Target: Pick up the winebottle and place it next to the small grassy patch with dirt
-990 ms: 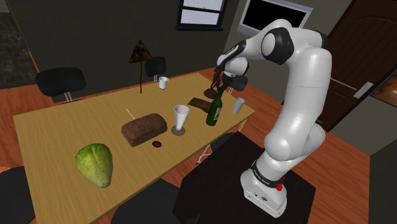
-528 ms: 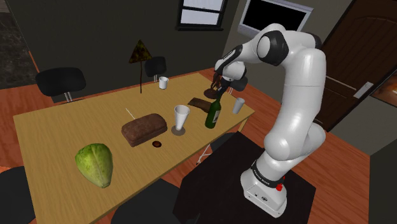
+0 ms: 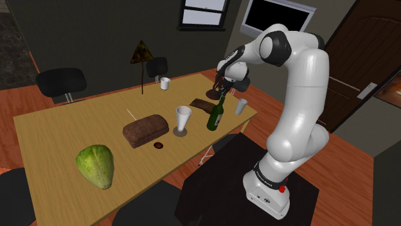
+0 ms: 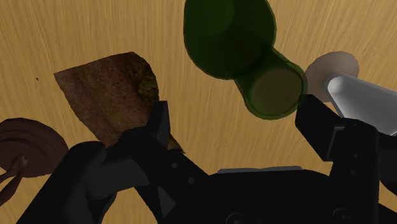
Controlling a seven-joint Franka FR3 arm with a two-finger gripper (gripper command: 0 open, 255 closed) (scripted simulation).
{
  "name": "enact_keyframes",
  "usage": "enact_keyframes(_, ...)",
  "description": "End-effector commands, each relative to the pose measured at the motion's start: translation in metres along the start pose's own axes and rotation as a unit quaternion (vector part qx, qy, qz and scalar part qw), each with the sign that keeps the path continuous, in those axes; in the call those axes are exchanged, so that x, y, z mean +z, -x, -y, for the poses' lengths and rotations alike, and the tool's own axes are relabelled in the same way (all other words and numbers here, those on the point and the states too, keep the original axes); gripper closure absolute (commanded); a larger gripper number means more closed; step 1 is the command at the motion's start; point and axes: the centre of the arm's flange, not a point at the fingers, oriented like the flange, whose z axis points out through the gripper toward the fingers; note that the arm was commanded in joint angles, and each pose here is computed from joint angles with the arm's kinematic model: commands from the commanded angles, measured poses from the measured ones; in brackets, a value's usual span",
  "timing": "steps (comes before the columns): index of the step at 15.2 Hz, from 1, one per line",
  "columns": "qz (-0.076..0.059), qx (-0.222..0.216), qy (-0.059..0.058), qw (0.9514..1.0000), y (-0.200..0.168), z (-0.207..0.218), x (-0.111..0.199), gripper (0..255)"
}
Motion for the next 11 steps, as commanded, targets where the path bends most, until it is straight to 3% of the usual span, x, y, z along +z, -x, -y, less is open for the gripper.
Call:
enact_keyframes(1,0.0,0.0,0.0,1.0,0.0,0.0,0.0,0)
enact_keyframes(3,0.0,0.0,0.0,1.0,0.0,0.0,0.0,0)
enact_keyframes(7,0.0,0.0,0.0,1.0,0.0,0.0,-0.05,0)
enact_keyframes(11,0.0,0.0,0.0,1.0,0.0,0.0,-0.05,0)
